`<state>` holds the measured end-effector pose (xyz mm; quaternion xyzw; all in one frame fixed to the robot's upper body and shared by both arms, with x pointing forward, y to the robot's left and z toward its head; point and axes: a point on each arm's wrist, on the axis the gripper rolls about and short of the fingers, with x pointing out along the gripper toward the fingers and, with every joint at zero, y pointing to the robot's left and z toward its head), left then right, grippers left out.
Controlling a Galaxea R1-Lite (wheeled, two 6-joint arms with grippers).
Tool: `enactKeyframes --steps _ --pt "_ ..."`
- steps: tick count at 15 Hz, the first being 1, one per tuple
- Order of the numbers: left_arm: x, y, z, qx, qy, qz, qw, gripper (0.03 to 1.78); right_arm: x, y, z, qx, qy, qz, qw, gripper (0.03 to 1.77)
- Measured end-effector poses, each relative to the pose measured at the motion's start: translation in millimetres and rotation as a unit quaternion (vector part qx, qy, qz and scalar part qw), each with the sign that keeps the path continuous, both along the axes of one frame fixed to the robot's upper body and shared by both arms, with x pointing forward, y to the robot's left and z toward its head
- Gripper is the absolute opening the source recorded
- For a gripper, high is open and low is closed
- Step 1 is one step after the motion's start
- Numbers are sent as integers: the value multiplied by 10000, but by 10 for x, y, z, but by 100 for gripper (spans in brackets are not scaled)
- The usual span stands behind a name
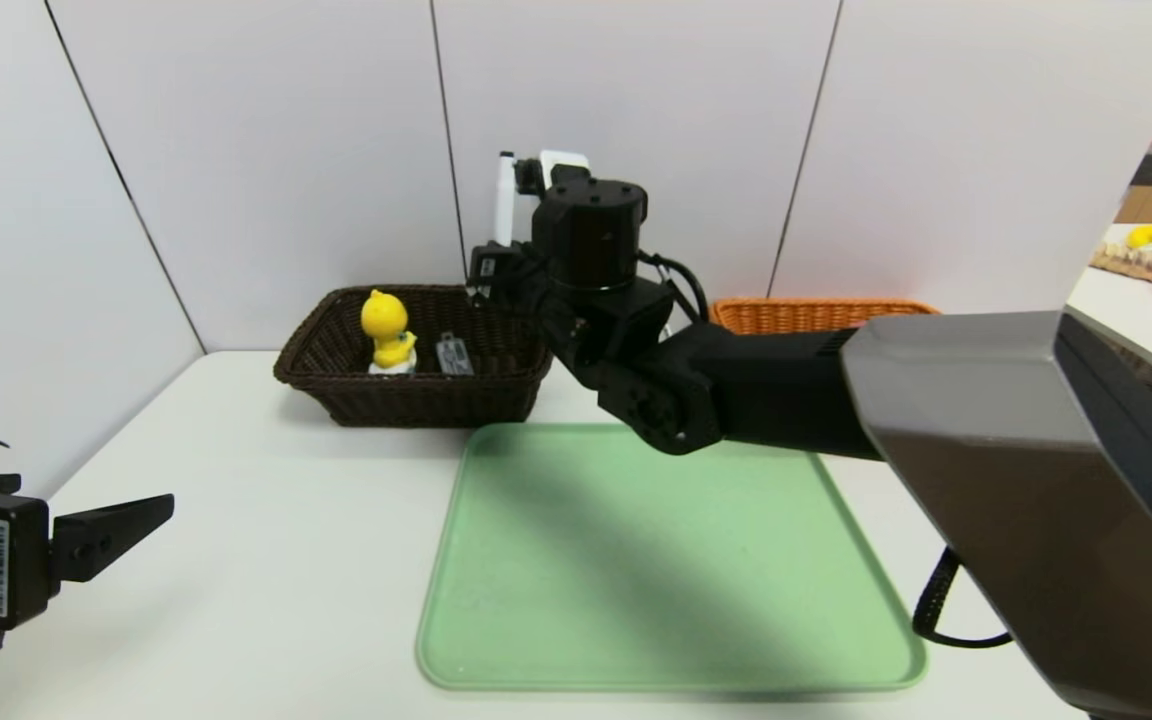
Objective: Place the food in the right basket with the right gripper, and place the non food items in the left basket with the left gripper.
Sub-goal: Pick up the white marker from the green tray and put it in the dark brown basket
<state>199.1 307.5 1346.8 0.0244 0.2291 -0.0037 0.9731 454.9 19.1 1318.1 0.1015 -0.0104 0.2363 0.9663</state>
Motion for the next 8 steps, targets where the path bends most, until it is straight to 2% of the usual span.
enactKeyframes --steps 4,8 --pt "18 -6 -25 22 72 -13 10000 169 133 76 -355 -137 95 -31 9999 17" --pt "39 -13 -40 26 118 -25 9999 169 197 85 -507 -216 167 -42 9996 17"
